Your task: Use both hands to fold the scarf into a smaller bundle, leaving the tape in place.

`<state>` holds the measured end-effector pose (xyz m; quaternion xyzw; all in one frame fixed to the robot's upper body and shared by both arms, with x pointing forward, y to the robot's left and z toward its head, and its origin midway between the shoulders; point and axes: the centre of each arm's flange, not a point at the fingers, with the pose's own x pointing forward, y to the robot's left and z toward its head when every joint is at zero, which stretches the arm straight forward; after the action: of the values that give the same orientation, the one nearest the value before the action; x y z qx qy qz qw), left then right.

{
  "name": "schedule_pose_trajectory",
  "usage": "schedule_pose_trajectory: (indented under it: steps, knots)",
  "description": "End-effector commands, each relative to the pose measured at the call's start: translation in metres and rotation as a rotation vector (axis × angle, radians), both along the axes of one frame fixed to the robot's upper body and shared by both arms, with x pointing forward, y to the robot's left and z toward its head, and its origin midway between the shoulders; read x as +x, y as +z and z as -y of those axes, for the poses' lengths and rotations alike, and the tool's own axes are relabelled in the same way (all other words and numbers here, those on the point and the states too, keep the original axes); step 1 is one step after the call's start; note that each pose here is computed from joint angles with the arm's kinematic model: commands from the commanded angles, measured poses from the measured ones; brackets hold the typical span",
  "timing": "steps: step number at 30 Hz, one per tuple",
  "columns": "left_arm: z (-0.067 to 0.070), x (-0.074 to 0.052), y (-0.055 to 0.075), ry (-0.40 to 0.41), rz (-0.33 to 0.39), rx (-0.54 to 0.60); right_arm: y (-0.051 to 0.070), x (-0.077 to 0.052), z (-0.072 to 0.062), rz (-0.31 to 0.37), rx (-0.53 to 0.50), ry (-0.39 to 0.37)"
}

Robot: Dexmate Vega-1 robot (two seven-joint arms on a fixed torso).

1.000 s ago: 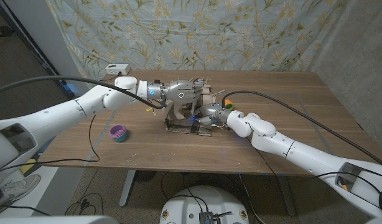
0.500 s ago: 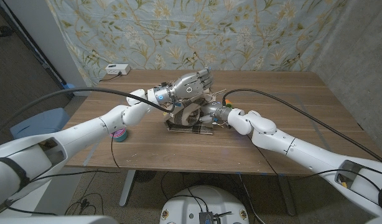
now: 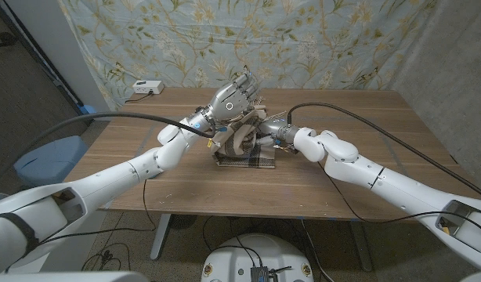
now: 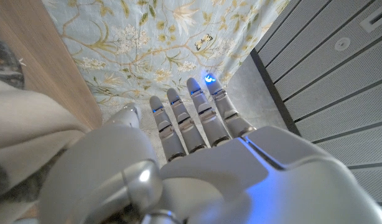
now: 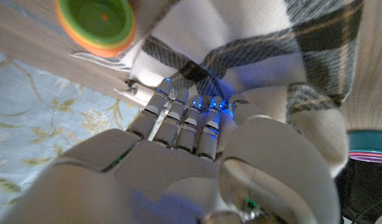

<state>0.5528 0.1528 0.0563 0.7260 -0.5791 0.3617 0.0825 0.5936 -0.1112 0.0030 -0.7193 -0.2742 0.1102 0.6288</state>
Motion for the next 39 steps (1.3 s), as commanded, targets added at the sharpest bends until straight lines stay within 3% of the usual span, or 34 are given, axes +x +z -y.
schedule_pose_trajectory:
  steps: [1, 10, 15, 24, 26, 30, 31, 39]
  knots:
    - [-0.027, 0.001, -0.008, 0.015, -0.098, -0.154, 0.049, -0.04, 0.034, 0.17, 0.082, -0.082]
    - [-0.044, -0.006, -0.012, 0.013, -0.124, -0.235, 0.073, -0.055, 0.062, 0.335, 0.191, -0.191]
    - [-0.06, -0.013, -0.015, 0.019, -0.16, -0.333, 0.078, -0.062, 0.065, 0.418, 0.268, -0.195]
    - [-0.087, -0.027, -0.027, 0.016, -0.248, -0.514, 0.067, -0.049, 0.041, 0.25, 0.345, -0.017]
    - [-0.097, -0.032, -0.027, -0.011, -0.29, -0.588, 0.064, -0.044, 0.03, 0.218, 0.334, 0.016]
    - [-0.107, -0.037, -0.027, -0.048, -0.352, -0.667, 0.06, -0.039, 0.021, 0.182, 0.333, 0.058]
    - [-0.113, -0.041, -0.027, -0.072, -0.397, -0.717, 0.058, -0.037, 0.015, 0.162, 0.331, 0.079]
    - [-0.136, -0.051, -0.027, -0.189, -0.527, -0.904, 0.049, -0.026, 0.001, 0.085, 0.318, 0.144]
